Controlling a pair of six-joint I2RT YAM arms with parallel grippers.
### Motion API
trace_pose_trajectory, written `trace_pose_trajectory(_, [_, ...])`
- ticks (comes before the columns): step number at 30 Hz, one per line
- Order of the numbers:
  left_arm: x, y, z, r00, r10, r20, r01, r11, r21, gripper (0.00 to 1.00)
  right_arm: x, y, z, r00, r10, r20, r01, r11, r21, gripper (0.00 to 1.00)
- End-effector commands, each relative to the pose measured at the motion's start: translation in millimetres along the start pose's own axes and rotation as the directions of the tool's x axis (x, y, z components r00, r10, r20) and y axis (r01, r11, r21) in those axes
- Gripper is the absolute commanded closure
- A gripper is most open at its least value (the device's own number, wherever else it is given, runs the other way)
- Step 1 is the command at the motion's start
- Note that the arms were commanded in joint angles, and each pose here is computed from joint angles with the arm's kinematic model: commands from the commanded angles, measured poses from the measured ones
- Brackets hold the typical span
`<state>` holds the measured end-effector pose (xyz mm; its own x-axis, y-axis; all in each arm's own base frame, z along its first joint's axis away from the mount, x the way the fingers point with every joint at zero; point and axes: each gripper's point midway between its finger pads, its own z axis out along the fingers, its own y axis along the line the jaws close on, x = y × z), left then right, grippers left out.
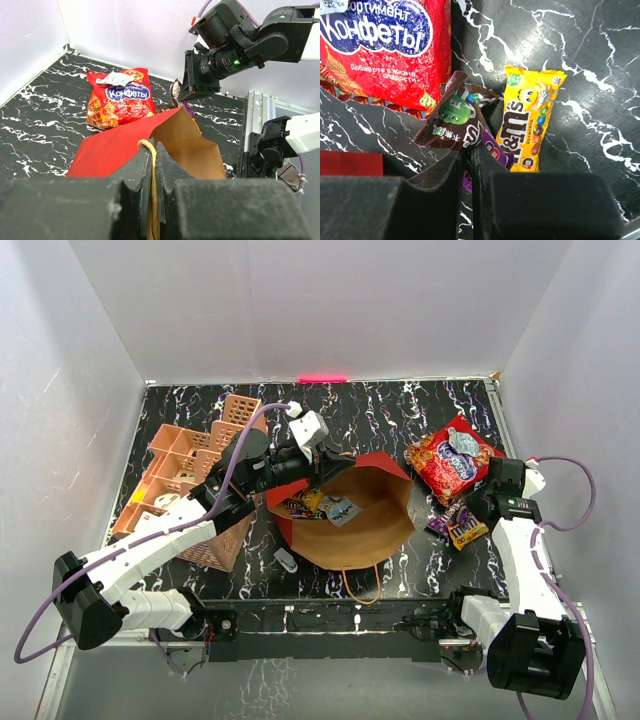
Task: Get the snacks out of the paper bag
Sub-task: Place the snack at the center of the board.
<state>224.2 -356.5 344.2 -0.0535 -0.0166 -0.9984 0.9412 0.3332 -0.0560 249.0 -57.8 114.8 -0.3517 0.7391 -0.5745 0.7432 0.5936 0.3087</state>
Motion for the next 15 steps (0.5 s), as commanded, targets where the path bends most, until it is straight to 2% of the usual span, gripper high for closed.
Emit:
trace_pose_trajectory(1, [-22.2,-8.3,-5.5,0.998,0.026,0.065,-0.028,0.999,0.024,1.0,-3.9,13.0,1.8,0.995,0.099,0.006,-0.099,0.994,-0.046,0.89])
trace_pose_trajectory(10, [-20.7,-9.4,-4.0,0.998,0.019,0.062,-0.021,0.999,0.033,1.0,3.5,7.9,12.7,0.986,0.168,0.016,-0.167,0.985,-0.047,0.83])
trace_pose_trajectory(15, [-20.8,-9.1,-4.3,0.998,0.024,0.061,-0.026,0.999,0.029,1.0,2.9,6.2,13.7,0.989,0.146,0.037,-0.143,0.988,-0.059,0.66])
